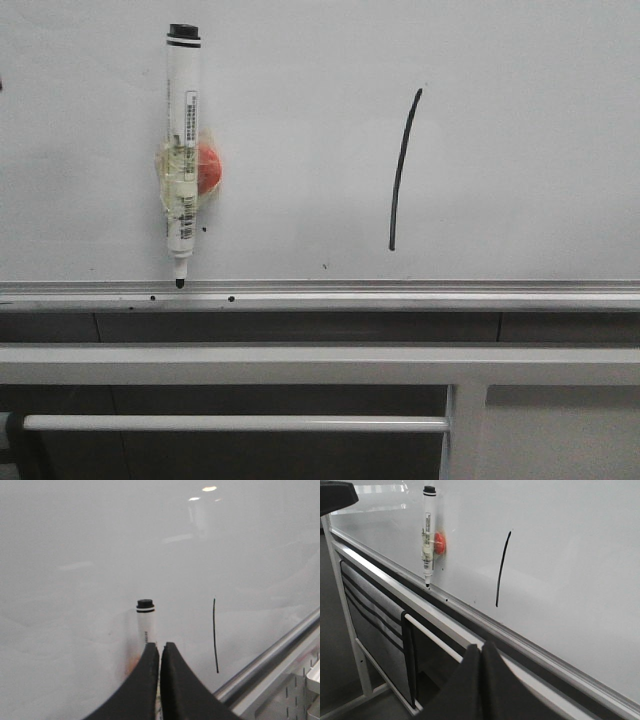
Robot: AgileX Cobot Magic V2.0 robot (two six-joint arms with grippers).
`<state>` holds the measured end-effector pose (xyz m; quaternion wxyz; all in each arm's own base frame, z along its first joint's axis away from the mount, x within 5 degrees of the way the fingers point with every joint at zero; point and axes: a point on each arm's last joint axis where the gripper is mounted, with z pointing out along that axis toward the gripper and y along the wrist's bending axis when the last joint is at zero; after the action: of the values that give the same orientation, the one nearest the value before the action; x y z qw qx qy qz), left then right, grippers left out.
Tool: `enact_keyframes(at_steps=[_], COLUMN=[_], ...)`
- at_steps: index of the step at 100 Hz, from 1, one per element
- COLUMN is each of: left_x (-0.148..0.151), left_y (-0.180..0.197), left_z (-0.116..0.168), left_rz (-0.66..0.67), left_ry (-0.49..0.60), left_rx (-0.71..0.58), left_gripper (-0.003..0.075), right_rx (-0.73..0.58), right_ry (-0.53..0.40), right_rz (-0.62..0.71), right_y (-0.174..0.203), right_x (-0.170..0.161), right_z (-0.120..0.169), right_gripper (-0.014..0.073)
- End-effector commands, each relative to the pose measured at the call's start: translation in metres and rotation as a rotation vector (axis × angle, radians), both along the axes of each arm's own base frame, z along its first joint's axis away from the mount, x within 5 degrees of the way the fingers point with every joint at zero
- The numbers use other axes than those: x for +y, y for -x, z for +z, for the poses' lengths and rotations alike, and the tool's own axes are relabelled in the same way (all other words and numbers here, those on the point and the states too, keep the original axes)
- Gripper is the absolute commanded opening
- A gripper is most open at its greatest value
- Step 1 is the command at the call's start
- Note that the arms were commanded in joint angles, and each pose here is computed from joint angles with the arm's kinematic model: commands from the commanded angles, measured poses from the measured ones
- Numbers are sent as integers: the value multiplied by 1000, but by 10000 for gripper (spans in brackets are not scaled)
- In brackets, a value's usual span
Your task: Write number 1 on whiteboard
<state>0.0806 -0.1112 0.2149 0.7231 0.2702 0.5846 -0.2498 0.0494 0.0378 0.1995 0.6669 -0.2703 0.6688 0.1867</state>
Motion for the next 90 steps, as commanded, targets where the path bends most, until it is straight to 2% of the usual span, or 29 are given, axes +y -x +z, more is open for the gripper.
enact_keyframes(at_steps=[1,18,45,54,71,90], left_x=[14,26,71,83,103,113], left_y=[-3,-4,-3,0,11,31], left_z=[29,34,55,55,43,33], left_rz=[133,216,403,426,527,643], left_ry=[207,212,330,335,265,229], left_rx=[-168,-201,-330,-293,-173,-145], left_gripper=[-20,-20,-20,-20,-20,-20], right_rx=[-45,-45,-45,-45,-45,-45], right_ry=[-20,-20,-20,-20,-20,-20], right_rz=[14,14,14,14,14,14], right_y=[0,0,0,0,0,0], right_x=[2,2,2,2,2,2], right_z=[-1,-1,-1,-1,-1,-1], right_gripper=[-64,-64,-64,-64,-64,-64])
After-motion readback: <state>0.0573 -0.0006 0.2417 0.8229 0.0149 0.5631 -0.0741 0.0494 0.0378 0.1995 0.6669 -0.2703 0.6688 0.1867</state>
